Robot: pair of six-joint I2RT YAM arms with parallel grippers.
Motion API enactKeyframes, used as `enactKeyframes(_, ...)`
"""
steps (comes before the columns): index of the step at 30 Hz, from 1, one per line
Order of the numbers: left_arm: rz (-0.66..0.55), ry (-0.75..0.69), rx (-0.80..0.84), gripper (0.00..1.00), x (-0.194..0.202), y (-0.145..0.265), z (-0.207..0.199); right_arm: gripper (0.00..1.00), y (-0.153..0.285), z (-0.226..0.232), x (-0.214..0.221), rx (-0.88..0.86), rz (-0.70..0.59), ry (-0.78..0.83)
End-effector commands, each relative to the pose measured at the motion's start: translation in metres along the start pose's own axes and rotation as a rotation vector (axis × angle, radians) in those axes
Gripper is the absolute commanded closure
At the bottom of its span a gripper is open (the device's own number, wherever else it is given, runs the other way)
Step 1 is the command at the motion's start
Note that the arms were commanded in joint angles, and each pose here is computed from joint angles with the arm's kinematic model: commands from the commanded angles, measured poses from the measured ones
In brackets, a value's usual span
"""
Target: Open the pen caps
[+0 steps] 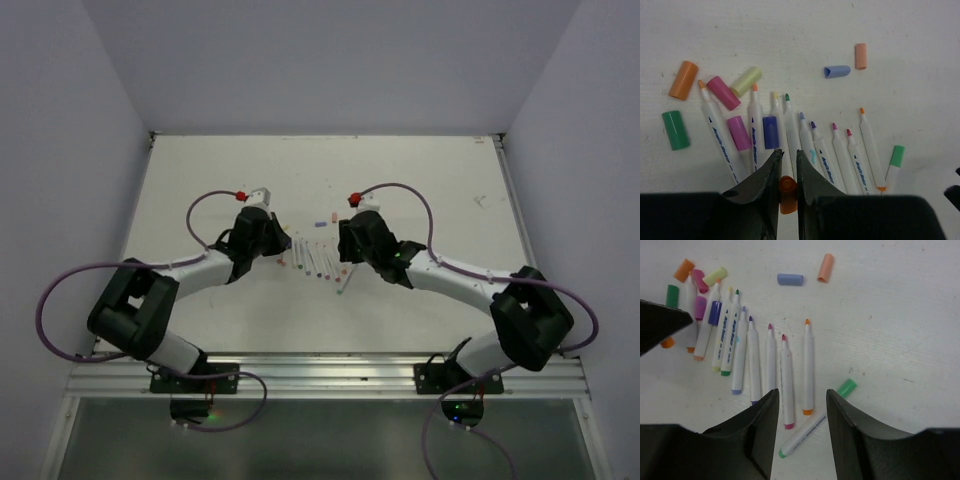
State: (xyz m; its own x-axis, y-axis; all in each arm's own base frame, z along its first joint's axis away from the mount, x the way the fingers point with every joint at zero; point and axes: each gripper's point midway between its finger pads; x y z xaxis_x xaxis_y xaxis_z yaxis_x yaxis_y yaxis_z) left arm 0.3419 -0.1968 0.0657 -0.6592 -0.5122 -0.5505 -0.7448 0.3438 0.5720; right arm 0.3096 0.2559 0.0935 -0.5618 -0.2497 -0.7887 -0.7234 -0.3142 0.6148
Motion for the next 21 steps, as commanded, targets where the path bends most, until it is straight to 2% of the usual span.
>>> enactKeyframes(1, -0.087, 0.006, 0.061, 0.99, -0.029, -0.014, -0.023, 0.53, 0.020, -0.018, 0.005, 0.056, -0.013, -0.010)
enactKeyframes(12, -0.083, -0.018, 0.022, 0.80, -0.028, -0.038, -0.015, 0.48, 0.054, -0.043, 0.055, 0.128, 0.078, -0.088)
enactKeyframes(21, -0.092, -0.025, 0.006, 0.69, -0.029, -0.038, -0.011, 0.48, 0.042, -0.025, 0.073, 0.071, 0.135, -0.185)
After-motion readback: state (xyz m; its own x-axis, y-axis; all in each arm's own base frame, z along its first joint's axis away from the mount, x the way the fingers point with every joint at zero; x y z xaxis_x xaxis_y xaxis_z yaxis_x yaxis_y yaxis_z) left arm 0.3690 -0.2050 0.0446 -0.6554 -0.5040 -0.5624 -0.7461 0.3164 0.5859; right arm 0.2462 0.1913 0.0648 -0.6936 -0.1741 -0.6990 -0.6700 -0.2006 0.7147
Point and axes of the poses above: each gripper's point midway between its finger pads, its own y axis back along the fingers, its own z axis along the line the jaws close on, x = y × z, and after that the axes turned 14 degrees about y, right-handed
